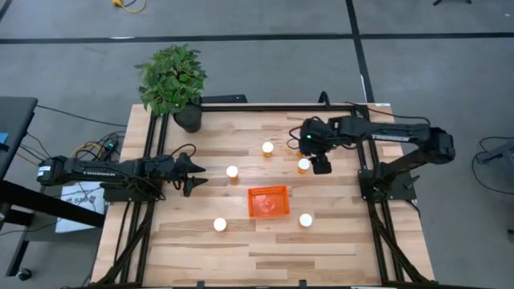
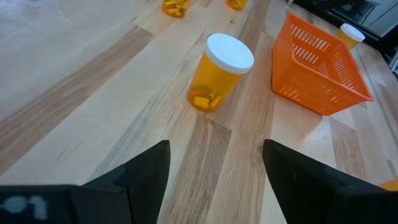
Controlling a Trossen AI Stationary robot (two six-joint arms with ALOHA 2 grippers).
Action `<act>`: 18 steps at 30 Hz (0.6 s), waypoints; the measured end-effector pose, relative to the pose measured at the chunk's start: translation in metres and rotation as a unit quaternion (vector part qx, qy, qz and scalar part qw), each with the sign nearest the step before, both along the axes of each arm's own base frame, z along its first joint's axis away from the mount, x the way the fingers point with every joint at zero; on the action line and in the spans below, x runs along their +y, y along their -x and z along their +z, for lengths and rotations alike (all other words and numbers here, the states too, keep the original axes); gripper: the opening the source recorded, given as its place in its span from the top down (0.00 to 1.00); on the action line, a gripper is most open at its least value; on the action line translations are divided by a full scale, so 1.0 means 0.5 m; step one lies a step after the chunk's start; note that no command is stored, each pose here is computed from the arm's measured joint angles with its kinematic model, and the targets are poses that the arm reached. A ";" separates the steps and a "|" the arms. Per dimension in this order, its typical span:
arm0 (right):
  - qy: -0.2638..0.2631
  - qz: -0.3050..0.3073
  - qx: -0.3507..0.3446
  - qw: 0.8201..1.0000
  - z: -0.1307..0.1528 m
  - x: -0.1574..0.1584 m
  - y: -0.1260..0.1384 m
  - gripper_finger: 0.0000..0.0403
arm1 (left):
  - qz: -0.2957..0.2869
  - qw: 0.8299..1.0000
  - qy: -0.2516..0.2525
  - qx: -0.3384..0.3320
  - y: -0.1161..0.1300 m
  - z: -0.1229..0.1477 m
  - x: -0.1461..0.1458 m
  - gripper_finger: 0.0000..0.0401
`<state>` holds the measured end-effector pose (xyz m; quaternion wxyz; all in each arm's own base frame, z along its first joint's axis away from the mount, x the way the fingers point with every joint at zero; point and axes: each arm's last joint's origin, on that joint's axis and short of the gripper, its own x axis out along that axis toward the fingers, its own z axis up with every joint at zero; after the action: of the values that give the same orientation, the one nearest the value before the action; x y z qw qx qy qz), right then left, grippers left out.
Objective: Pick and place pill bottles into a basket
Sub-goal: Put the orange pill bottle into the orange bin
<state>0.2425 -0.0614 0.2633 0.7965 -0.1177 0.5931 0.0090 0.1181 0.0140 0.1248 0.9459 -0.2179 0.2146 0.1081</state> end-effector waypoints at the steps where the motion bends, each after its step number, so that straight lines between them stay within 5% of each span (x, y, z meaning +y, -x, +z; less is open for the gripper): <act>1: 0.002 0.003 0.002 1.000 -0.005 -0.005 -0.005 0.43 | 0.000 1.000 0.000 0.000 0.000 0.000 0.000 0.39; 18: 0.025 0.039 0.026 0.999 -0.040 -0.069 -0.021 0.43 | 0.000 1.000 0.000 0.000 0.000 0.000 0.000 0.39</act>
<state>0.2528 -0.0959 0.2433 0.7769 -0.1601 0.6083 0.0278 0.1182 0.0140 0.1248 0.9459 -0.2179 0.2147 0.1080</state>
